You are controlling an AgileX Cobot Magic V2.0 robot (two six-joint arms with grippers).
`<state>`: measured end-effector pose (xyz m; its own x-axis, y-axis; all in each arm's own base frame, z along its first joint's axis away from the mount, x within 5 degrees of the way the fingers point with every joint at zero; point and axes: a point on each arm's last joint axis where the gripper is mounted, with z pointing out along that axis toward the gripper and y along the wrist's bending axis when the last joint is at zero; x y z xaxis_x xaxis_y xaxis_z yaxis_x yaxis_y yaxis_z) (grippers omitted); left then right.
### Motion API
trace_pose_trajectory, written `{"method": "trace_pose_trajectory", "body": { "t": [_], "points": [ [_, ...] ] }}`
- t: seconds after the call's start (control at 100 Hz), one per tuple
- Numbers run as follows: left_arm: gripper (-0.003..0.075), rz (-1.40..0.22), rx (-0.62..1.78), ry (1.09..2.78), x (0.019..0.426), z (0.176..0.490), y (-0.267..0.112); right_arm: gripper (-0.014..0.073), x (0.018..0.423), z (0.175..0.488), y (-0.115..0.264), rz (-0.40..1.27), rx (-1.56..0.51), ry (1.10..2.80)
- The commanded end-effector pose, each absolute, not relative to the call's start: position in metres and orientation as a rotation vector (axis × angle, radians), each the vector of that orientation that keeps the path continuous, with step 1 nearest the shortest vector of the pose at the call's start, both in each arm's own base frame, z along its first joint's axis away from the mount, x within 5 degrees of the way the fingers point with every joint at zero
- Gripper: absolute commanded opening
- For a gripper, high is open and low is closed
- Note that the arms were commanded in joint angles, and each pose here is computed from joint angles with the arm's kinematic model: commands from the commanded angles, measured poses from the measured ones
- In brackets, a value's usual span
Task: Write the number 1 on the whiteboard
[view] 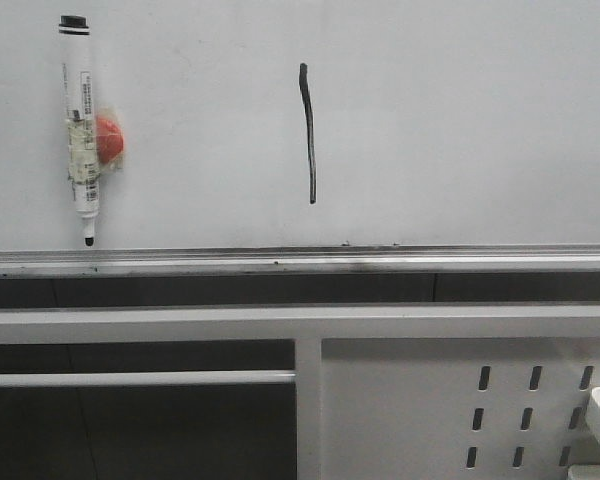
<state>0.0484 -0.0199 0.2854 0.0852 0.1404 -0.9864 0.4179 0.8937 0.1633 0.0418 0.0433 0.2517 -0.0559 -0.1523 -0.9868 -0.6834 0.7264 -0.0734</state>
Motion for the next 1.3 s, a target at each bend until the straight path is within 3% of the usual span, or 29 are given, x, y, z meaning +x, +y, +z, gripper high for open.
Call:
{"method": "trace_pose_trajectory", "body": {
  "t": [0.0, 0.11, 0.51, 1.03, 1.29],
  "points": [
    [-0.002, -0.245, 0.408, 1.463, 0.033, 0.292, -0.01, -0.0059, 0.044, 0.265, 0.042, 0.495, -0.636, 1.531],
    [-0.002, -0.308, 0.368, 1.503, 0.024, 0.287, -0.005, -0.0059, 0.044, 0.265, 0.042, 0.495, -0.635, 1.53],
    [-0.002, -0.136, 0.425, 1.588, 0.035, 0.277, -0.003, -0.0059, 0.044, 0.265, 0.042, 0.495, -0.636, 1.531],
    [-0.002, -0.08, 0.048, 1.68, 0.049, 0.244, 0.009, -0.0059, 0.044, 0.265, 0.042, 0.495, -0.636, 1.531],
    [-0.002, -0.057, 0.143, 1.582, 0.048, 0.248, -0.002, -0.0059, 0.044, 0.265, 0.042, 0.495, -0.636, 1.531]
  ]
}}
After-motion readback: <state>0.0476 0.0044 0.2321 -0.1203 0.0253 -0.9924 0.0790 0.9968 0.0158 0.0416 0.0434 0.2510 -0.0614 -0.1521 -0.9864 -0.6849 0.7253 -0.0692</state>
